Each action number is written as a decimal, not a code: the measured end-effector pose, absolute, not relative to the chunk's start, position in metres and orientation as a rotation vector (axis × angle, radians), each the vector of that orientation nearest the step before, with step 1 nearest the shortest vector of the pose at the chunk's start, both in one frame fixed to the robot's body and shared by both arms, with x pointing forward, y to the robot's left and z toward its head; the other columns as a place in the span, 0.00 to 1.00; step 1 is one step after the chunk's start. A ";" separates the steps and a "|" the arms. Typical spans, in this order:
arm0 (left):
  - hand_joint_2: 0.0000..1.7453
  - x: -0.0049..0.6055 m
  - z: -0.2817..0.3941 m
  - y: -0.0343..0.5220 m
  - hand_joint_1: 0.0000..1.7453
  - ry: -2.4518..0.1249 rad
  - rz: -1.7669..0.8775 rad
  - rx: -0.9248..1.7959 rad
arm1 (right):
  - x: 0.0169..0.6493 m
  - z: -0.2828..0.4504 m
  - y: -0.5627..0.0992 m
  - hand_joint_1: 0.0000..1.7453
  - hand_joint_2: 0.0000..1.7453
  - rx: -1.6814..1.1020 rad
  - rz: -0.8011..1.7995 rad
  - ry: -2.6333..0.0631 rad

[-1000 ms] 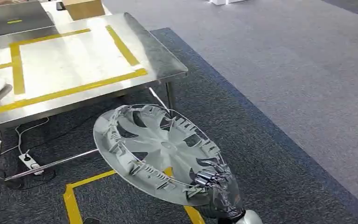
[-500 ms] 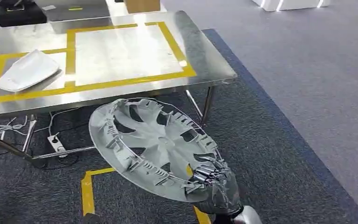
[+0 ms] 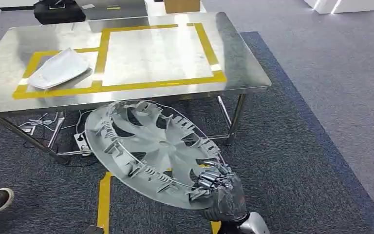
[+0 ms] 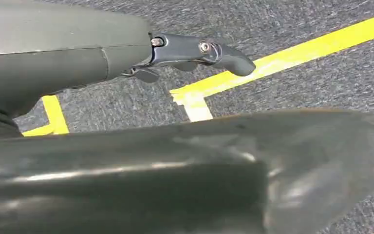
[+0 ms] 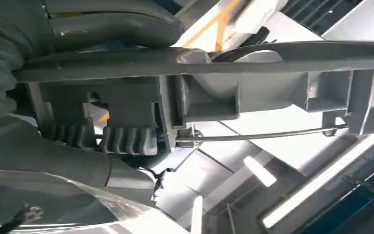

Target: Take the parts from the cabinet and place them on the table.

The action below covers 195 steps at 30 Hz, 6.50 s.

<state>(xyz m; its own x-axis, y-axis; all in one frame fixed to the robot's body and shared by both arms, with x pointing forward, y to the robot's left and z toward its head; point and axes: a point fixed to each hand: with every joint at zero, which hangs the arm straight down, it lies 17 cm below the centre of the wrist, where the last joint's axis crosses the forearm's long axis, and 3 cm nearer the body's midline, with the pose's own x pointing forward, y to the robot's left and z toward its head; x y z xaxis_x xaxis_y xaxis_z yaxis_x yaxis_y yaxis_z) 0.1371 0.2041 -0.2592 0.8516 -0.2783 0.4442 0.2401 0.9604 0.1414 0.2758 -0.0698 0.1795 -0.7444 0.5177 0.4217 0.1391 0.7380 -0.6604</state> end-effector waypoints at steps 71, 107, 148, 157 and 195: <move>0.00 0.137 -0.260 0.199 0.00 -0.466 -0.336 0.056 | 0.283 0.333 -0.130 1.00 1.00 -0.853 0.492 -2.667; 0.00 0.186 -0.239 0.145 0.00 -0.531 -0.622 -0.030 | 0.584 0.193 -0.121 1.00 1.00 -1.379 1.363 -1.680; 0.00 0.189 -0.229 0.133 0.00 -0.602 -0.175 -0.023 | 0.547 0.138 -0.227 0.00 0.00 -1.060 1.197 -1.807; 0.00 0.182 -0.233 0.139 0.00 -0.581 -0.171 -0.013 | 0.506 0.180 -0.164 0.00 0.00 -0.884 1.081 -2.034; 0.00 0.162 -0.239 0.156 0.00 -0.589 -0.053 0.028 | 0.416 0.249 -0.132 0.00 0.00 -0.775 0.624 -2.280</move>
<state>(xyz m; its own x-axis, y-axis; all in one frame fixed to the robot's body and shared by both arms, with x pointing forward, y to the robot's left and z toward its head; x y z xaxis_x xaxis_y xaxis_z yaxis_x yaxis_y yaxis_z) 0.1616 0.1557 -0.2385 0.8299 -0.0584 0.5549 0.0423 0.9982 0.0418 0.4155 -0.1315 0.2489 -0.6193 0.6647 0.4178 0.3594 0.7131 -0.6019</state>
